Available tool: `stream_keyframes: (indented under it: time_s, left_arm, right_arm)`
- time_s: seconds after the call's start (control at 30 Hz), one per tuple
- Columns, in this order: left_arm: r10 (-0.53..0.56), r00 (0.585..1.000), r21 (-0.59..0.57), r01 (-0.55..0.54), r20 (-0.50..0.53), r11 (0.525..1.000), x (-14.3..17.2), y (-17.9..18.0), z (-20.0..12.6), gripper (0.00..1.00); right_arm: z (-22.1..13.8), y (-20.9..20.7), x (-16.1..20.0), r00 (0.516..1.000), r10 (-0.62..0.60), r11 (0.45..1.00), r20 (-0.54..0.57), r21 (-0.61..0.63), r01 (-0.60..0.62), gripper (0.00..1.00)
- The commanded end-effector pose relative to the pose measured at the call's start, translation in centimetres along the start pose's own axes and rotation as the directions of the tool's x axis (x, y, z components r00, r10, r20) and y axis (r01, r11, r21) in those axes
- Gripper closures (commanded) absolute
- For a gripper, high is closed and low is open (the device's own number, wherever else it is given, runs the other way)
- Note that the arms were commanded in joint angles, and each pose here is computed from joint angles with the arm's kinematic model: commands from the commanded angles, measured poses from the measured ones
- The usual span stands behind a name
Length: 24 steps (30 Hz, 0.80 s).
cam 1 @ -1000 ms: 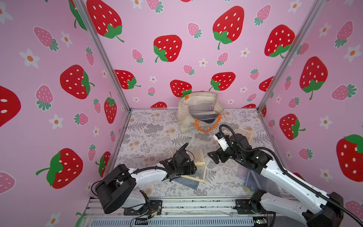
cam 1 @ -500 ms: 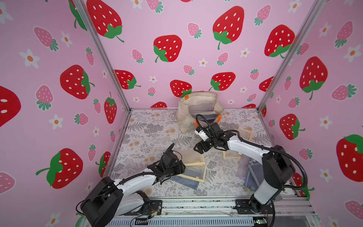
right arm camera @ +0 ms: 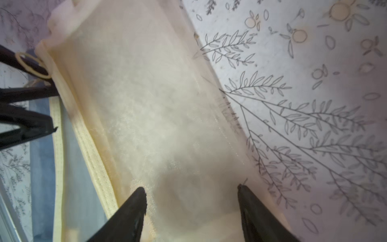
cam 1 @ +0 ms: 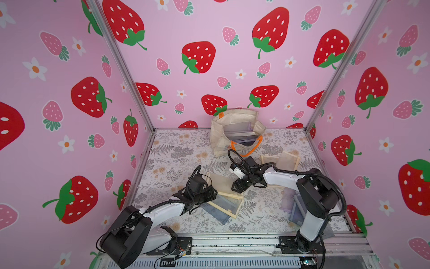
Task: Put the pencil pouch into the canvas bag
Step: Move the pencil pouches to the center of the board.
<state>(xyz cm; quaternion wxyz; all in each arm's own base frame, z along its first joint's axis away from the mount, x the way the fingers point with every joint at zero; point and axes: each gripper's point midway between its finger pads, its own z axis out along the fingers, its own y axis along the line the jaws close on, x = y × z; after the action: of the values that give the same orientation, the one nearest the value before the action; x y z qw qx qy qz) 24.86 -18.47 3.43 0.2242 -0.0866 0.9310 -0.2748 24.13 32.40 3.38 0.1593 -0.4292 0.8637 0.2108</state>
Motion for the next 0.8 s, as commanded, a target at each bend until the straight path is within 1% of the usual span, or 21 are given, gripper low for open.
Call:
stream_keyframes:
  time_s: [0.0, 0.1, 0.17, 0.27, 0.33, 0.47, 0.53, 0.6, 0.67, 0.77]
  left_arm:
    - [0.002, 0.998, -0.074, -0.008, -0.069, 0.997, 1.4, 1.8, 0.7, 0.31]
    - [0.013, 0.997, -0.08, -0.019, -0.074, 0.997, 1.1, 1.7, 1.0, 0.31]
    - [0.024, 0.997, -0.088, -0.03, -0.072, 0.996, 0.7, 1.5, 1.2, 0.31]
    - [0.046, 0.996, -0.097, -0.053, -0.073, 0.994, 0.0, 1.2, 1.4, 0.32]
    - [0.061, 0.996, -0.1, -0.068, -0.071, 0.993, -0.7, 1.0, 1.5, 0.32]
    - [0.088, 0.993, -0.108, -0.096, -0.075, 0.989, -1.8, 0.4, 1.6, 0.32]
    - [0.104, 0.992, -0.11, -0.111, -0.07, 0.988, -2.3, 0.0, 1.2, 0.32]
    - [0.127, 0.991, -0.136, -0.131, -0.043, 0.982, -2.7, 0.0, 0.6, 0.3]
    - [0.149, 0.988, -0.165, -0.152, -0.034, 0.974, -2.6, 0.1, -0.1, 0.29]
    - [0.17, 0.985, -0.185, -0.173, -0.032, 0.967, -1.9, -0.1, -0.8, 0.29]
  right_arm:
    - [-0.1, 0.4, 2.4, 0.992, -0.078, 0.991, -0.103, 0.098, 0.088, 0.34]
    - [-0.5, 0.9, 3.7, 0.986, -0.093, 0.985, -0.137, 0.133, 0.111, 0.37]
    - [-0.9, 1.6, 4.5, 0.986, -0.086, 0.986, -0.14, 0.128, 0.104, 0.39]
    - [-1.6, 3.5, 5.5, 0.991, -0.074, 0.993, -0.112, 0.086, 0.083, 0.41]
    - [-2.3, 4.4, 5.5, 0.996, -0.055, 0.997, -0.067, 0.053, 0.058, 0.41]
    - [-4.6, 5.1, 4.1, 0.998, -0.043, 0.999, 0.034, 0.029, 0.043, 0.39]
    - [-5.9, 4.7, 2.8, 0.996, -0.015, 1.0, 0.085, 0.014, 0.014, 0.37]
    - [-7.0, 3.8, 1.6, 0.991, 0.029, 1.0, 0.133, -0.014, -0.028, 0.36]
    - [-7.4, 2.2, 0.6, 0.985, 0.066, 0.998, 0.162, -0.017, -0.064, 0.36]
    - [-6.6, 0.5, -0.3, 0.982, 0.098, 0.995, 0.16, -0.042, -0.092, 0.36]
